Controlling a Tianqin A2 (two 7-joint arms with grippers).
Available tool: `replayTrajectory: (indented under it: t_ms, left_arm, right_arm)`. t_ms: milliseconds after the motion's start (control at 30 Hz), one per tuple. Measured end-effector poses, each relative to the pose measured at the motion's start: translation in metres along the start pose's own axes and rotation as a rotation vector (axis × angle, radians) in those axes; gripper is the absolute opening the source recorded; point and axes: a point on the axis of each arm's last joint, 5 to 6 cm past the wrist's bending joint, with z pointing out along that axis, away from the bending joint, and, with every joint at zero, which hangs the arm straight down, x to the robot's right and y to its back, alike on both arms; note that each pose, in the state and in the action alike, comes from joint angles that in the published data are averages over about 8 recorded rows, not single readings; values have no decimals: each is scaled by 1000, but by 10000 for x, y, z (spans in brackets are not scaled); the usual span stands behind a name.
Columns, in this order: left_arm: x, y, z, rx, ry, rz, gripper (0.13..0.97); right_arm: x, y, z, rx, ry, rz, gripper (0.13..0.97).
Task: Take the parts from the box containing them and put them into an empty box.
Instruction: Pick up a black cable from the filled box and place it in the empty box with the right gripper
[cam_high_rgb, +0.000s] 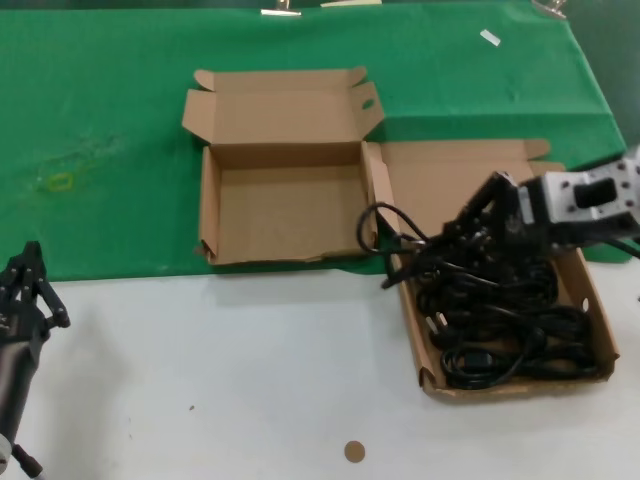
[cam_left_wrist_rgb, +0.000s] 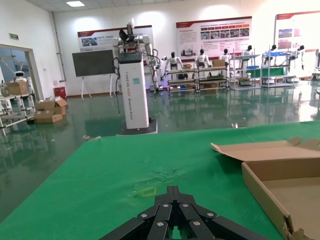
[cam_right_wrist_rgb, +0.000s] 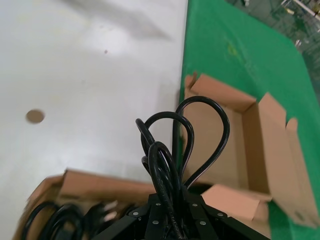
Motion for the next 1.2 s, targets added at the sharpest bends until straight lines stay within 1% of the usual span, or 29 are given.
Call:
replayTrajectory:
  t_ms: [233,800,967,1200]
  left_arm:
    - [0,0,0,0,0,0,144]
    - [0,0,0,0,0,0,144]
    - [0,0,0,0,0,0,144]
    - [0,0,0,0,0,0,144]
  right_arm:
    - [240,-225,190,32,22,-22,187]
    - [667,-747,918,96,26,-49,186]
    - [753,-835,1104,96,30,-53,186]
    - [819,-855,1305,79,35,-53,186]
